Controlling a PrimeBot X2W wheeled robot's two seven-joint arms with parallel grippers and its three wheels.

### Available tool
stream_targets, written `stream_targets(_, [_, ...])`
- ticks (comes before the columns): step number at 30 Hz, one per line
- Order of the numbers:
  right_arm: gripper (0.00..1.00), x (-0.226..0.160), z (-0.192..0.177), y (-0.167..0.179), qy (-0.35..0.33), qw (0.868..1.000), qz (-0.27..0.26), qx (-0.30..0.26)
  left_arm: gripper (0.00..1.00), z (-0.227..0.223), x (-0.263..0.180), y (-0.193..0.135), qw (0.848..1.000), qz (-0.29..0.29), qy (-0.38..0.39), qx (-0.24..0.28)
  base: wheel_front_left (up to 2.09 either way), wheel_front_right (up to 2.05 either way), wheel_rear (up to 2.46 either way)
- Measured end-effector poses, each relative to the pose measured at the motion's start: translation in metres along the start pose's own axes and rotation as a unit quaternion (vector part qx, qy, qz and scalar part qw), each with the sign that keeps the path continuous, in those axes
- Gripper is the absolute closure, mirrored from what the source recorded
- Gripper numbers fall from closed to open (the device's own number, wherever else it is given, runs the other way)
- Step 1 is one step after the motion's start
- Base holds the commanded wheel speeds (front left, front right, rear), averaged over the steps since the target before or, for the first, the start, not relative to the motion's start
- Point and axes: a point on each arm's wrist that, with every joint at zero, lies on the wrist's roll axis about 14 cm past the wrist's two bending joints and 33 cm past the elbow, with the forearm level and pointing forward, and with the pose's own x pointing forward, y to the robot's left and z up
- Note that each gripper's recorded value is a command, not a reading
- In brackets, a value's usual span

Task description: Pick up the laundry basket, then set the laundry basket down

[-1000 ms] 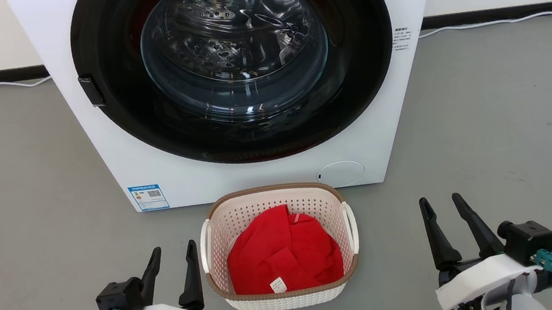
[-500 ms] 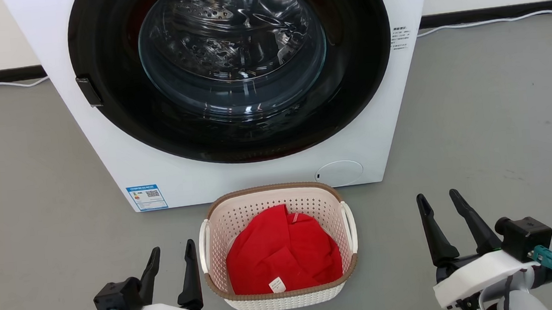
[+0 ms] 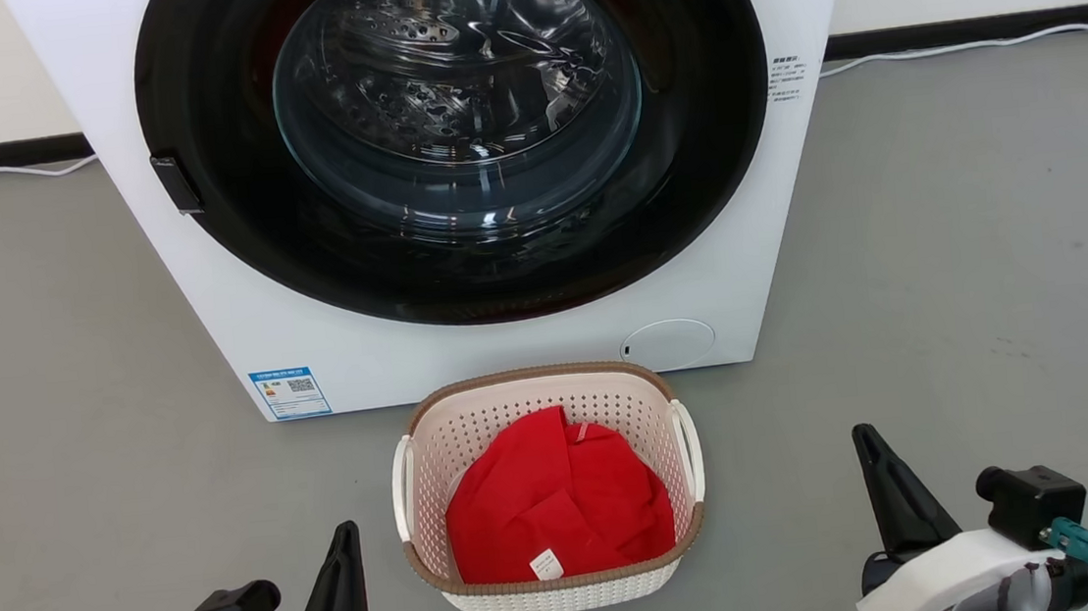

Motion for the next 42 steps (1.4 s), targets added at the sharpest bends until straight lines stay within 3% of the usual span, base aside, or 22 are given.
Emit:
stream_targets(22, [1.00, 0.002, 0.006, -0.011, -0.004, 0.993, -0.032, 0.116, 1.00, 0.004, 0.000, 0.012, 0.993, 0.027, 0.007, -0.116, 0.00, 0.00, 0.00])
stream_targets(42, [1.00, 0.003, 0.013, -0.018, -0.012, 0.974, -0.050, 0.221, 1.00, 0.010, 0.000, 0.020, 0.976, 0.038, 0.005, -0.216, 0.00, 0.00, 0.00])
